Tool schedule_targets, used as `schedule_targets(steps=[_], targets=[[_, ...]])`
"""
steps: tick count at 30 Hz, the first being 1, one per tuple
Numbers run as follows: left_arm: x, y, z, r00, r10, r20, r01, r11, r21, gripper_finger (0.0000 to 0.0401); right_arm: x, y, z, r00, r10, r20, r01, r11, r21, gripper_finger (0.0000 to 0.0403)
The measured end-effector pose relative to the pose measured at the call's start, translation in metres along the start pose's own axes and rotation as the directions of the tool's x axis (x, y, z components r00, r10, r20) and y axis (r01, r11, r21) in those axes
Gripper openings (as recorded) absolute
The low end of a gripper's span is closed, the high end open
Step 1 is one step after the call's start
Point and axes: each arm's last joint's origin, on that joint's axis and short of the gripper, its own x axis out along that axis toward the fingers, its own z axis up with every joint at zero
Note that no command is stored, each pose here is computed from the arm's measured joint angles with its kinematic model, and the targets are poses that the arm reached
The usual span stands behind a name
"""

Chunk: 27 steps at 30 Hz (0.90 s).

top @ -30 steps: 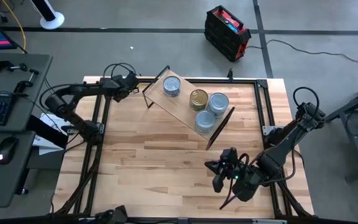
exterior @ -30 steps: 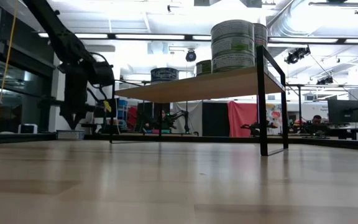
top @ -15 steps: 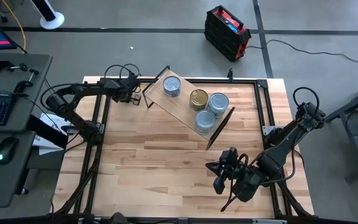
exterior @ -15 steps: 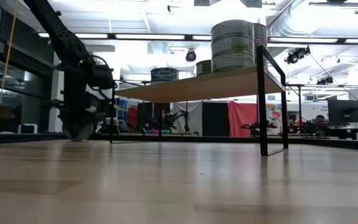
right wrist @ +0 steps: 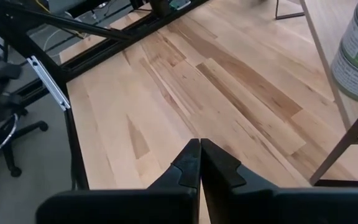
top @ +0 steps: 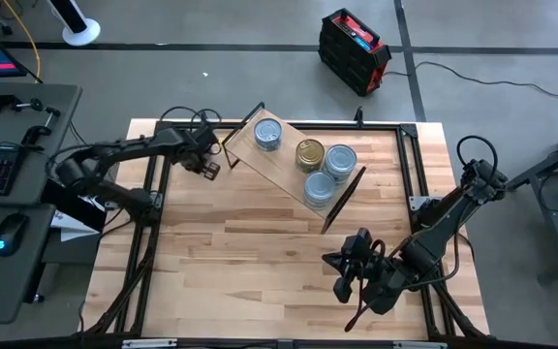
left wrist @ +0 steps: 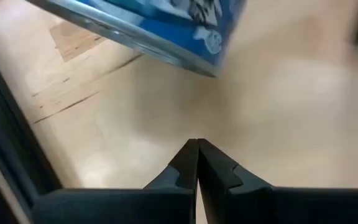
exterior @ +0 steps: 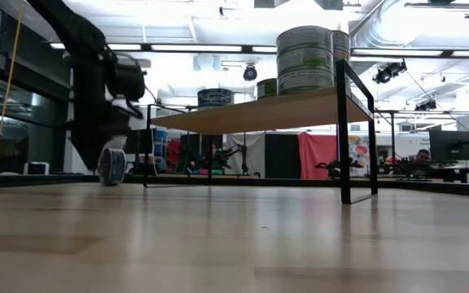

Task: Stack canned seafood by type on shelf
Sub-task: Stack the blue tuna can on top of the other blue tuna cans on the shelf

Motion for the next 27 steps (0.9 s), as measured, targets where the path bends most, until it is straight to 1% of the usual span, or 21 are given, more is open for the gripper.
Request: schedule_targets(steps=[4,8,10,12,13,14,16,19,24,26,27], targets=[[-0.026,0.001,-0.012,0.997,-0.058,0.041,0.056,0.997,0.057,0.0000,0.000,-0.001,-0.001,1.000,-0.011,-0.007,0.011,1.000,-0.013,0.0000],[-0.061,0.007,-0.021,0.984,-0.115,0.135,0.103,0.990,0.094,0.0000,0.000,-0.003,-0.001,1.000,-0.022,-0.012,0.021,0.999,-0.025,0.0000],[-0.082,0.011,-0.022,0.966,-0.149,0.212,0.127,0.985,0.114,0.0000,0.000,-0.003,-0.002,1.000,-0.024,-0.013,0.024,0.999,-0.028,0.0000],[-0.102,0.014,-0.020,0.933,-0.186,0.307,0.146,0.978,0.148,0.0000,0.000,-0.003,-0.001,1.000,-0.025,-0.013,0.024,0.999,-0.028,0.0000],[-0.112,0.015,-0.018,0.913,-0.204,0.353,0.146,0.972,0.183,0.0000,0.000,-0.003,-0.002,1.000,-0.025,-0.013,0.024,0.999,-0.029,0.0000],[-0.120,0.016,-0.016,0.895,-0.217,0.389,0.137,0.965,0.224,0.0001,0.000,-0.003,-0.002,1.000,-0.025,-0.013,0.024,0.999,-0.029,0.0000],[-0.133,0.017,-0.012,0.875,-0.230,0.425,0.096,0.945,0.314,0.0001,0.000,-0.003,-0.002,1.000,-0.026,-0.014,0.026,0.999,-0.030,0.0000],[-0.144,0.014,0.000,0.869,-0.231,0.437,0.037,0.912,0.408,0.0001,0.000,-0.004,-0.002,0.999,-0.028,-0.015,0.028,0.999,-0.032,0.0000],[-0.150,0.007,0.022,0.905,-0.151,0.397,-0.065,0.875,0.479,0.0001,0.000,-0.004,-0.002,0.999,-0.026,-0.020,0.026,0.999,-0.028,0.0000],[-0.150,0.005,0.031,0.909,-0.135,0.394,-0.078,0.875,0.478,0.0001,0.000,-0.003,-0.002,0.999,-0.021,-0.030,0.020,1.000,-0.024,0.0000],[-0.149,0.005,0.035,0.907,-0.132,0.401,-0.075,0.884,0.461,0.0001,0.000,-0.003,-0.002,0.999,-0.018,-0.032,0.017,1.000,-0.022,0.0000]])
